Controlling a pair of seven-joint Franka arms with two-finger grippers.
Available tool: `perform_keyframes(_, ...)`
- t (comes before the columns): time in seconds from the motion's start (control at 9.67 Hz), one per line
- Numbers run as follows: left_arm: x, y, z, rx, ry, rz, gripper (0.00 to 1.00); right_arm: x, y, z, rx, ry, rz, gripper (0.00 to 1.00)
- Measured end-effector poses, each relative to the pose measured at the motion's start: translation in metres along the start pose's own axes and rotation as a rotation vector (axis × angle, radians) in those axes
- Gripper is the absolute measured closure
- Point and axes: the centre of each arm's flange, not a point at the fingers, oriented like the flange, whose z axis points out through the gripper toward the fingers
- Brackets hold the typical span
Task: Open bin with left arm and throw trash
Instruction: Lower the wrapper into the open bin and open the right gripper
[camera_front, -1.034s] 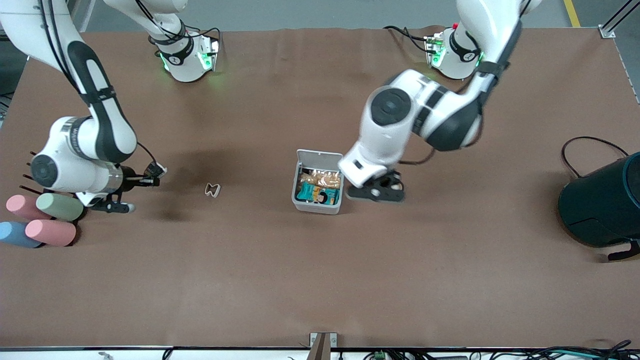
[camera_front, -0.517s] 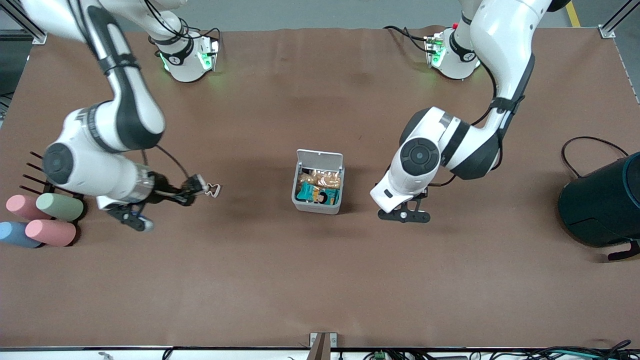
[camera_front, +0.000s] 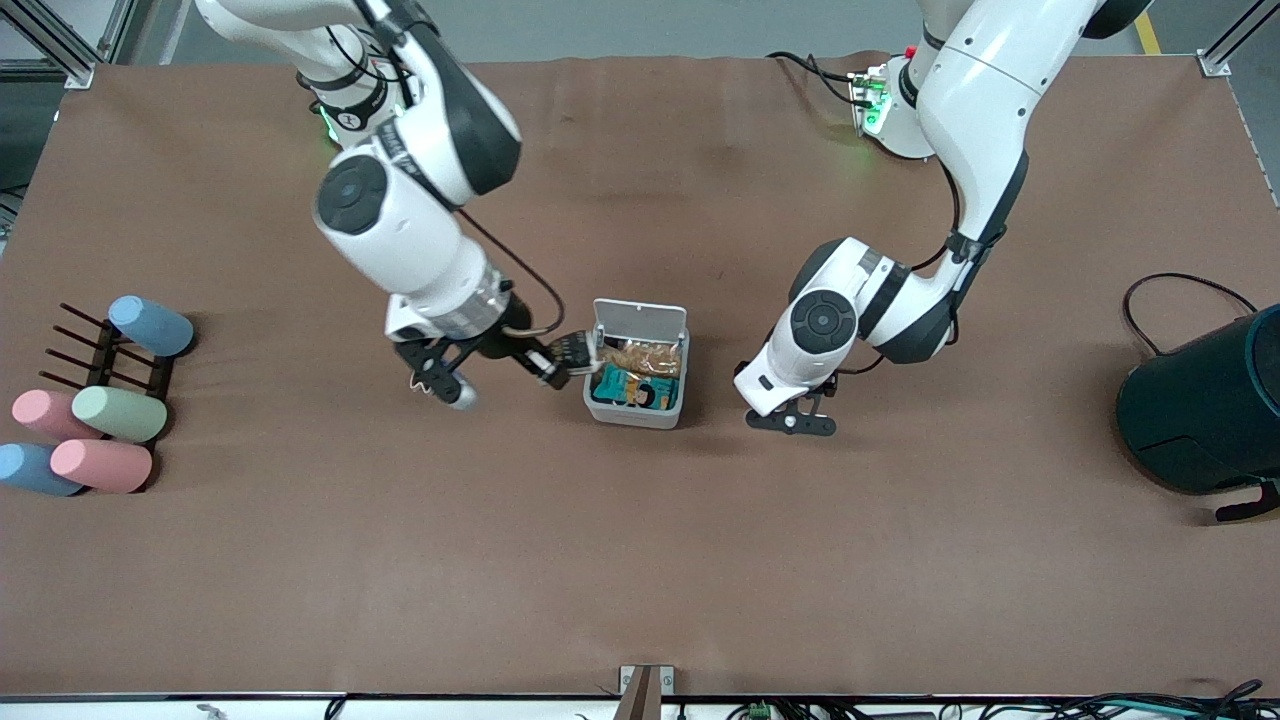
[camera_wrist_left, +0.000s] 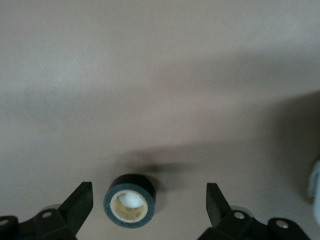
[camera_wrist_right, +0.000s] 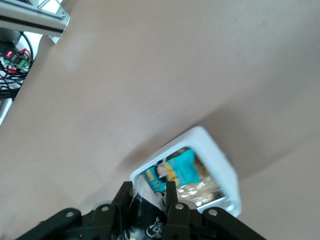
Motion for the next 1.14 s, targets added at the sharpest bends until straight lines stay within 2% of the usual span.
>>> perform_keyframes(0.31,-0.017,-0.004,0.026,-0.016,0.008,0.006,0.00,-0.042,0.002,0.046,-0.057,-0.026,0.074,0.68)
perform_keyframes(0.93,-0.036,-0.020,0.040,-0.001,-0.016,0.003,0.02,-0.069,0.015,0.101,-0.141,-0.043,0.080,0.68)
perform_keyframes(1.03,-0.036,-0.023,0.037,-0.002,-0.012,-0.001,0.10,-0.071,0.015,0.103,-0.145,-0.043,0.080,0.56)
perform_keyframes(1.14,-0.036,-0.025,0.034,-0.002,-0.007,-0.003,0.14,-0.068,0.017,0.103,-0.150,-0.042,0.083,0.42)
